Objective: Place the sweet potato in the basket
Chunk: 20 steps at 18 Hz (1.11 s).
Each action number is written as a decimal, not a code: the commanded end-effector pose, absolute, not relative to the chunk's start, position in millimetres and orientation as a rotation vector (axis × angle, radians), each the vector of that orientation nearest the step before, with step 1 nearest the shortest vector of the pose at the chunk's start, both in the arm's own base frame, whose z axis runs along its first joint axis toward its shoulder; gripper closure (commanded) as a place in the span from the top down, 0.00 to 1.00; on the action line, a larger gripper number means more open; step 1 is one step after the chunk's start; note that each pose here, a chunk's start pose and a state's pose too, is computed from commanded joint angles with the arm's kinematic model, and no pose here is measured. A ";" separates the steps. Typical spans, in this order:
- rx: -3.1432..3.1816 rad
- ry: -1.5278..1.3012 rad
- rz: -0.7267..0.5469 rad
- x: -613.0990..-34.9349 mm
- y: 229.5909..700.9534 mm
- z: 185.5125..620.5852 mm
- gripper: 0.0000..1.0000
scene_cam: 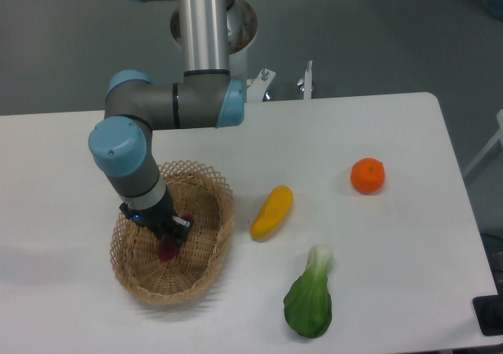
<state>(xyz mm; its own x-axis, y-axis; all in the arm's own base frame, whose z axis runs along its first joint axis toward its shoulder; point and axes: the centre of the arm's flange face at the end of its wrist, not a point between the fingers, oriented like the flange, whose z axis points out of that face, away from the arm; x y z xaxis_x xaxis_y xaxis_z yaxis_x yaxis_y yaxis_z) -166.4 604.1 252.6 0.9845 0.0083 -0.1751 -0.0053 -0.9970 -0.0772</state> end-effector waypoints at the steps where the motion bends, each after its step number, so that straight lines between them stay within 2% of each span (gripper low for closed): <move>1: -3.047 -0.008 0.275 -166.5 604.0 256.1 1.00; 4: -3.027 -0.021 0.283 -169.1 603.5 266.8 1.00; 6: -2.988 -0.066 0.314 -184.9 604.8 288.8 1.00; 12: -2.848 -0.260 0.434 -293.3 589.6 373.7 1.00; 15: -2.878 -0.213 0.484 -344.5 550.8 405.6 1.00; 20: -2.963 -0.015 0.529 -413.3 477.7 432.4 1.00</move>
<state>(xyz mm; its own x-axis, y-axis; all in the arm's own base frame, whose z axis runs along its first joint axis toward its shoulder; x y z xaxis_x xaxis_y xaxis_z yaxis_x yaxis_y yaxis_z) -413.3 477.7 432.4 0.9385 0.0327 -0.3438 -0.0135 -0.9913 -0.1311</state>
